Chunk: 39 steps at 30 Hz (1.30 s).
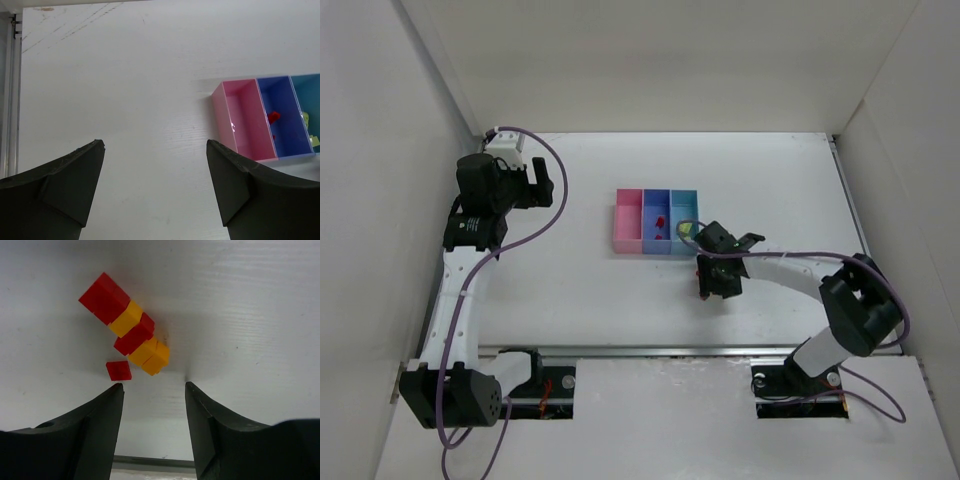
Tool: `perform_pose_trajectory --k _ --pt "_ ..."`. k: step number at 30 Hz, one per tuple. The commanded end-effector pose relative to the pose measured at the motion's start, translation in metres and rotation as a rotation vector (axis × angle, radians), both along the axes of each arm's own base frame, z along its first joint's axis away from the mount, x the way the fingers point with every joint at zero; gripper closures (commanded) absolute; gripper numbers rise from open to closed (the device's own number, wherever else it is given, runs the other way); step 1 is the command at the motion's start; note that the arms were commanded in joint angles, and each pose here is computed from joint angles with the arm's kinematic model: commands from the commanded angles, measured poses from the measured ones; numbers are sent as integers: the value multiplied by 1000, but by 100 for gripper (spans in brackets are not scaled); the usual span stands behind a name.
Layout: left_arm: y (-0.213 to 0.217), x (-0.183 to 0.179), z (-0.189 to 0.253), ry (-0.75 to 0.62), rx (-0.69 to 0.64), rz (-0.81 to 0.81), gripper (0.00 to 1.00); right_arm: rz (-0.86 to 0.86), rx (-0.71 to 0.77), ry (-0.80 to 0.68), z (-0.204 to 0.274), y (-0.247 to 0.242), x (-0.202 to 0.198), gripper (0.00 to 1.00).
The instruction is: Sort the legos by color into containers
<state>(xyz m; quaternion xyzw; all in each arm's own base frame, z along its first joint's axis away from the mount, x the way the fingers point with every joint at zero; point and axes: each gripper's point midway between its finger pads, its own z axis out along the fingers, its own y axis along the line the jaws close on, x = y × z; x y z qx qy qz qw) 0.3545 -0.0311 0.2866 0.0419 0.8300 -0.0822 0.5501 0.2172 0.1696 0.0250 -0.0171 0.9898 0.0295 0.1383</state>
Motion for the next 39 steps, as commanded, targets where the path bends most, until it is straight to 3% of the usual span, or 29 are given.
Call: perform_pose_trajectory --k 1,14,25,29,31,39 --pt "2 3 8 -43 1 5 19 27 71 -44 4 21 4 42" --pt "2 5 5 -34 1 5 19 52 -30 -33 -22 31 10 45" --pt "2 5 5 -34 1 5 19 69 0 -26 -25 40 13 70" --pt "2 5 5 -34 1 5 19 71 1 -13 -27 37 8 86" --pt "2 5 5 -34 1 5 19 71 7 -21 -24 38 8 99" --pt "2 5 5 -34 1 5 19 62 70 -90 16 48 19 100"
